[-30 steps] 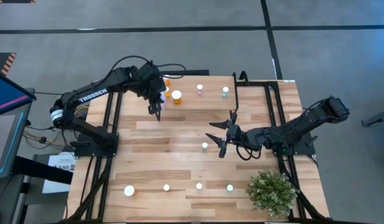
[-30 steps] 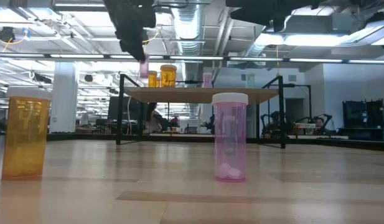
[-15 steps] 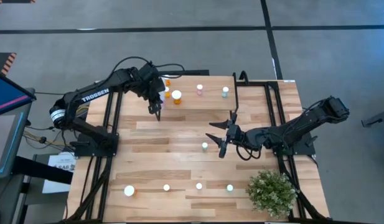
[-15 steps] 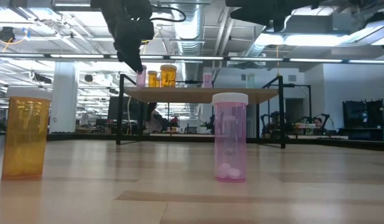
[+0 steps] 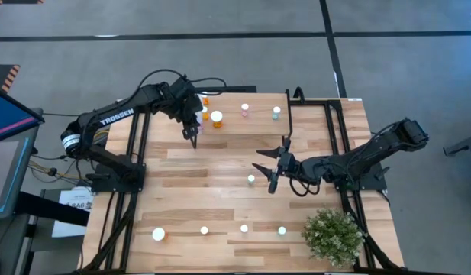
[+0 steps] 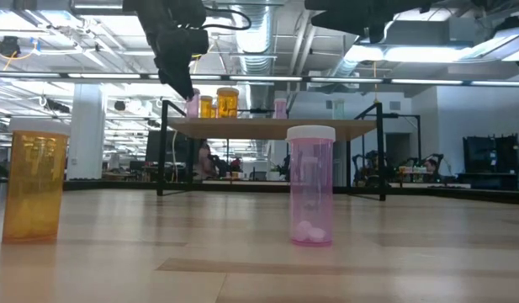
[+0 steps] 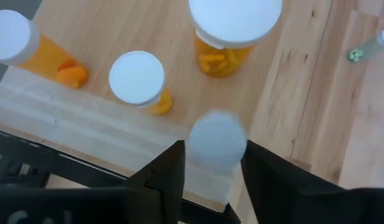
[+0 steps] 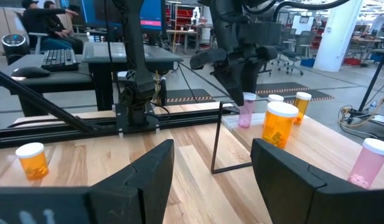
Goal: Pick and place medicine bottles onto shelf by color
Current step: Put the top pink pill bottle on the shelf, then put the top blue pill bottle on the shelf
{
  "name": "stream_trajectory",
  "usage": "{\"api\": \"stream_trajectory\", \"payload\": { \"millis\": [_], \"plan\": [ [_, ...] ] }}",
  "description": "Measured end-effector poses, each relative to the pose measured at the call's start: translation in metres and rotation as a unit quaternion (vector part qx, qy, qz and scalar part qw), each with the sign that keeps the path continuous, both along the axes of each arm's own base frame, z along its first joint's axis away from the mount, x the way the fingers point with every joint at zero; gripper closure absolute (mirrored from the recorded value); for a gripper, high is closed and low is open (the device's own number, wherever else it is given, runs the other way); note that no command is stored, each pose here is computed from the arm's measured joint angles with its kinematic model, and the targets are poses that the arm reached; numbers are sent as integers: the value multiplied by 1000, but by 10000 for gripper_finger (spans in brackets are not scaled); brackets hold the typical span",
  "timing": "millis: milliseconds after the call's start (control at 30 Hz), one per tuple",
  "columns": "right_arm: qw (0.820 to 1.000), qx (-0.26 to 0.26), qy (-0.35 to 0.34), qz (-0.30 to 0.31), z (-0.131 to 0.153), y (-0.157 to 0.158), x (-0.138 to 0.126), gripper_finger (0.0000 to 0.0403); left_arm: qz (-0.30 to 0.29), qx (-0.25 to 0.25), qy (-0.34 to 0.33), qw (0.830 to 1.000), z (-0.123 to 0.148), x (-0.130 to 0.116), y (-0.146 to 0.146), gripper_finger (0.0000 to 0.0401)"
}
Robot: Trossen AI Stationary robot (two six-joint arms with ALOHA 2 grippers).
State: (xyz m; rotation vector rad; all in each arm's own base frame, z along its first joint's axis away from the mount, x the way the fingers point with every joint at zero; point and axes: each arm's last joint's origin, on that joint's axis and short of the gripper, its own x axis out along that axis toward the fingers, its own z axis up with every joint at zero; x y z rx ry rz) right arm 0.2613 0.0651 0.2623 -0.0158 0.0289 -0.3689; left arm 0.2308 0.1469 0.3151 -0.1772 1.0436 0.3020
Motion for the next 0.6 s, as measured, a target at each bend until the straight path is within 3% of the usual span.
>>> {"api": "stream_trajectory", "payload": {
  "millis": [233, 600],
  "plan": [
    [1000, 0, 0, 0, 0, 0, 0, 168, 5, 7, -2, 1000, 3, -2, -1, 213],
    [1000, 1, 1, 0, 0, 0, 0, 168, 6, 40, -31, 999, 29, -28, -17, 199]
  ]
}}
